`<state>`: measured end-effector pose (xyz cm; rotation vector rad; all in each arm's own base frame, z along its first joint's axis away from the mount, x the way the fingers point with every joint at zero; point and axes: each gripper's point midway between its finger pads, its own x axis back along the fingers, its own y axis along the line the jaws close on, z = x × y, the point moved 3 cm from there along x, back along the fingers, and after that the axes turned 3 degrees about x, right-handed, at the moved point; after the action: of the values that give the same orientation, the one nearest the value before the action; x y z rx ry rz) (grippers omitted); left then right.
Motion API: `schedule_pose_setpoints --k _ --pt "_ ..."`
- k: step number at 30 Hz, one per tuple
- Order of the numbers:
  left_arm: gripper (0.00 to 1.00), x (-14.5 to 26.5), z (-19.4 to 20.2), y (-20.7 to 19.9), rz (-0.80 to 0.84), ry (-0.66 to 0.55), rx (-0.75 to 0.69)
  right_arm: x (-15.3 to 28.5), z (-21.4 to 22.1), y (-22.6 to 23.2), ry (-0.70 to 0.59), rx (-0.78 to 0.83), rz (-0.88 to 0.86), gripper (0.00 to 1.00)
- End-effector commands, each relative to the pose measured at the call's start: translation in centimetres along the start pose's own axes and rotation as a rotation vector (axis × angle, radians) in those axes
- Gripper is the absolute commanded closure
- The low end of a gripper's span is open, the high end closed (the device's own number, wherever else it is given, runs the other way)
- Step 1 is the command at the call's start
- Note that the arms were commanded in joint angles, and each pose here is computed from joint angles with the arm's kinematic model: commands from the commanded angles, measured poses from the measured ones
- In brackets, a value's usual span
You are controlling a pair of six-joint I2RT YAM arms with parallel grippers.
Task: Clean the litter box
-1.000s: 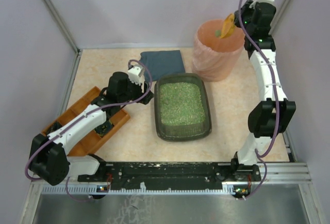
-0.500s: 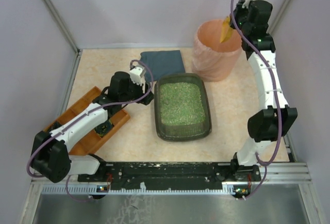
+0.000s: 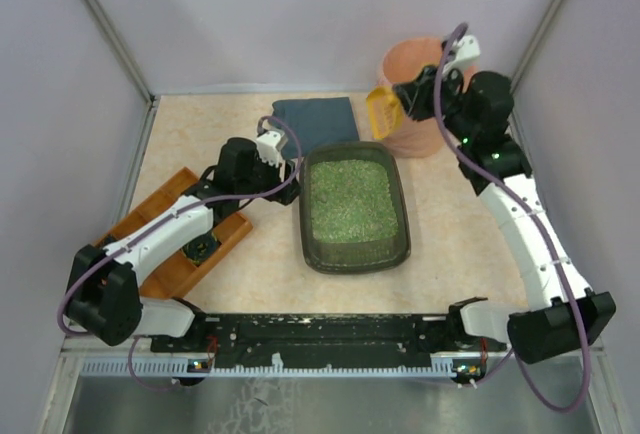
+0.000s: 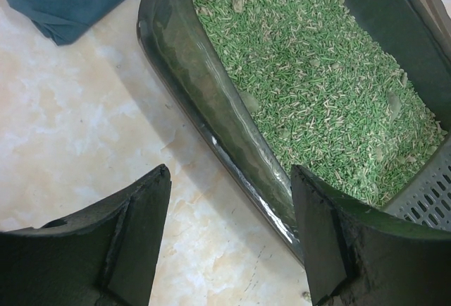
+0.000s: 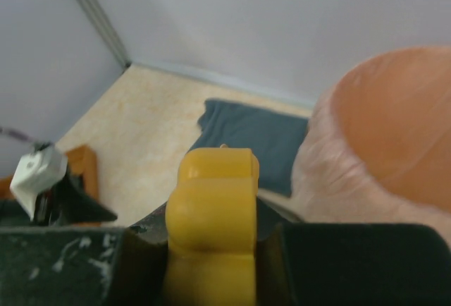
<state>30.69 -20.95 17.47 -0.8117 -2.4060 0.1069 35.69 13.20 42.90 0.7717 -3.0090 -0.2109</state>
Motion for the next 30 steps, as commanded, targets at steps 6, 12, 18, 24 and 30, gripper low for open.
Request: schedule_pose_setpoints --k 6,12,18,24,30 --pt "0.28 -0.6 -0.6 -0.8 0.057 0.022 0.007 1.1 9.6 4.9 0.119 -0.126 -0.082 1.00" --pt "0.30 -1.4 0.3 -1.2 0.081 0.071 0.021 0.2 14.3 4.5 0.162 -0.280 -0.021 1.00" --pt "0.33 -2.0 1.2 -1.6 0.086 0.117 0.013 -1.5 17.4 3.8 0.160 -0.363 0.056 1.00" --pt "0.35 -2.5 2.0 -1.7 0.075 0.155 -0.001 -3.2 19.7 2.9 0.163 -0.354 0.134 1.00" --pt "0.40 -3.0 2.7 -2.1 0.086 0.197 -0.019 -4.0 22.8 3.0 0.231 -0.332 0.176 1.00"
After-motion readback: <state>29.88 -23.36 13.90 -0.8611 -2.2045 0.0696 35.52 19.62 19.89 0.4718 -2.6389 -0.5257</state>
